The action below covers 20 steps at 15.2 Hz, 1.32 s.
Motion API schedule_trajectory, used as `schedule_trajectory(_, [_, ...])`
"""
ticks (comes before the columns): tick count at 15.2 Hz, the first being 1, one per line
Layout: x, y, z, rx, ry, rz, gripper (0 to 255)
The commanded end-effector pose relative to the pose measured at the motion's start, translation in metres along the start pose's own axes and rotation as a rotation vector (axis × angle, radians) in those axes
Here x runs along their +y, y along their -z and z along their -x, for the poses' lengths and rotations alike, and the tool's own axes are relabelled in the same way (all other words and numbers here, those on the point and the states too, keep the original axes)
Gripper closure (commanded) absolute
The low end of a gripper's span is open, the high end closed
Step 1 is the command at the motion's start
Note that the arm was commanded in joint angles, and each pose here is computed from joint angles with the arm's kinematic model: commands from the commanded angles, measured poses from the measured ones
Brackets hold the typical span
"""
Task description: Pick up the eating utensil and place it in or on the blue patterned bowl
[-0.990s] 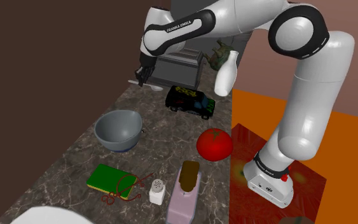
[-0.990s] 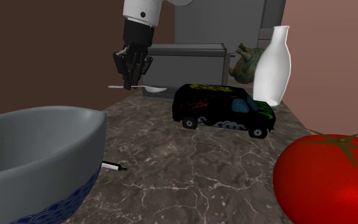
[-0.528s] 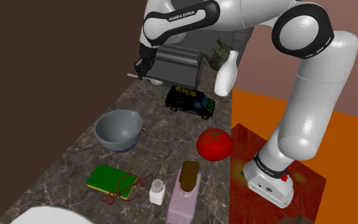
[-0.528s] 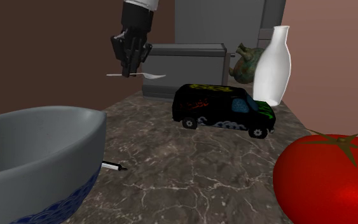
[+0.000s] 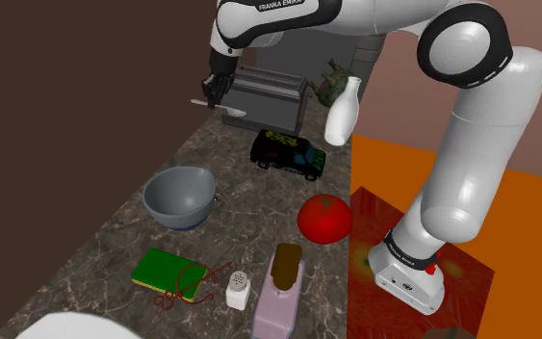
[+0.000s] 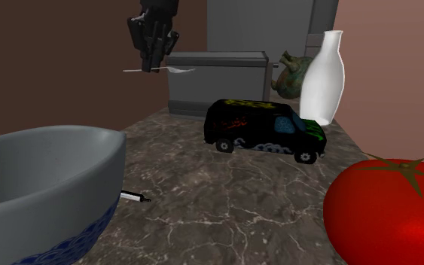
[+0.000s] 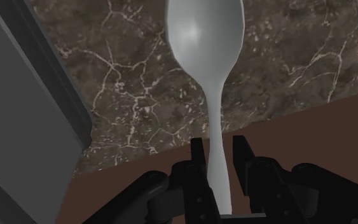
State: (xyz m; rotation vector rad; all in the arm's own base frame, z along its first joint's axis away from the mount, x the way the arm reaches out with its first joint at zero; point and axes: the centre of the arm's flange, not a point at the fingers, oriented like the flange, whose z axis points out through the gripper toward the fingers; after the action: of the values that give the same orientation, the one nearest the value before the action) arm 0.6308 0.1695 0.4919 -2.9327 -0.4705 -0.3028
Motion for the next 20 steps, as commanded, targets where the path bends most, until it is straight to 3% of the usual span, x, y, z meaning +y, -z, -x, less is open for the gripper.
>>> schedule_trajectory(1, [-0.002,0.010,-0.002,-0.001,0.000,0.000,255])
schedule_trajectory(6, [-0.005,0.032,-0.007,-0.001,0.000,0.000,255])
schedule_trajectory(20, [-0.177,0.034,0.059,-0.001,0.000,0.000,255])
